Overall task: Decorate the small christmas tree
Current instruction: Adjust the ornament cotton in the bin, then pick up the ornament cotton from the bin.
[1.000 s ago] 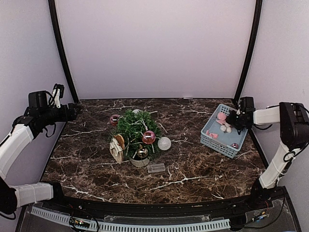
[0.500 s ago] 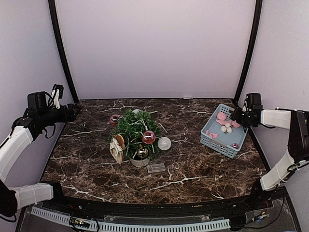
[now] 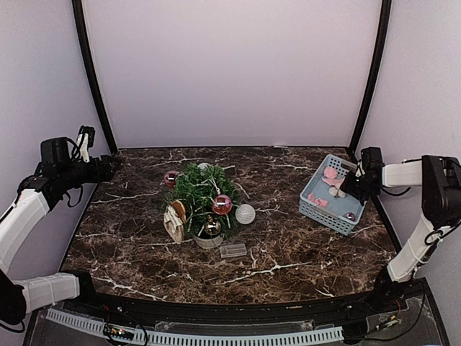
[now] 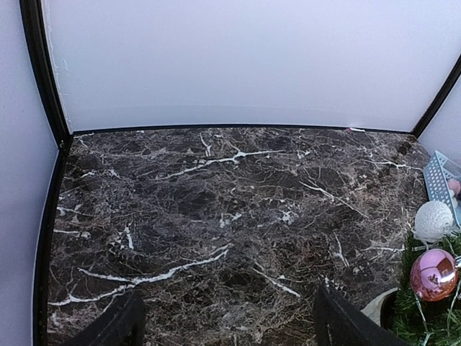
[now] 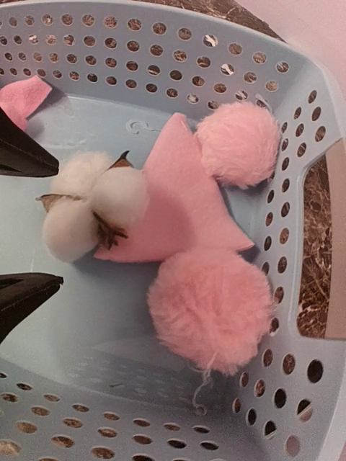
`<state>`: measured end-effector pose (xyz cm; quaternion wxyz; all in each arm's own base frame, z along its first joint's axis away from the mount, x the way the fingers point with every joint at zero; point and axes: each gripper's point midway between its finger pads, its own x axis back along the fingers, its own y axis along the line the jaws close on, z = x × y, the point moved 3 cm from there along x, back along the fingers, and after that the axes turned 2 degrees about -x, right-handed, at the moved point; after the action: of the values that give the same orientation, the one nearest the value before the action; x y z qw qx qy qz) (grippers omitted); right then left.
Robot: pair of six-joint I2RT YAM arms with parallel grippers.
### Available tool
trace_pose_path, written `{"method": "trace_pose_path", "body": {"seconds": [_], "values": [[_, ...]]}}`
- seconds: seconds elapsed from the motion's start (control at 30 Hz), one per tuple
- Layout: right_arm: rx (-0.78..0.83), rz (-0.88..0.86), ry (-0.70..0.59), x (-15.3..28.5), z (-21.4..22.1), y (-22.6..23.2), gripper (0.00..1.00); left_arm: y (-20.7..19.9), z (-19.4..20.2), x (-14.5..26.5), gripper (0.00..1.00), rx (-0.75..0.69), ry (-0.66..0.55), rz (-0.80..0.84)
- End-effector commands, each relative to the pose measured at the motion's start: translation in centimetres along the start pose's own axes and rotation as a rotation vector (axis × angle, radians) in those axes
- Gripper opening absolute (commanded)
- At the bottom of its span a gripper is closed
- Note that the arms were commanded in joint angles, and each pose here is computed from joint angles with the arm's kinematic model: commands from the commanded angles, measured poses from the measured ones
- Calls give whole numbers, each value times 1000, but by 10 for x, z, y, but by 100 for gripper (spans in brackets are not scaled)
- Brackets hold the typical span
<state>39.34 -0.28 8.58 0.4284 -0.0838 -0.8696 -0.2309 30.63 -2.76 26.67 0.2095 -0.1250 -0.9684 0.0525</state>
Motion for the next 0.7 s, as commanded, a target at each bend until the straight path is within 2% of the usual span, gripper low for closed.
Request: {"method": "trace_pose_path", "body": {"seconds": [0.0, 0.23, 0.67], "values": [[30, -32, -9, -11, -14, 8, 47, -1, -1, 0, 83, -15, -18, 15], [52, -76, 17, -17, -12, 10, 46, -1, 0, -1, 83, -16, -14, 14], [104, -23, 26, -31, -26, 6, 41, -1, 0, -1, 83, -13, -13, 19]]}}
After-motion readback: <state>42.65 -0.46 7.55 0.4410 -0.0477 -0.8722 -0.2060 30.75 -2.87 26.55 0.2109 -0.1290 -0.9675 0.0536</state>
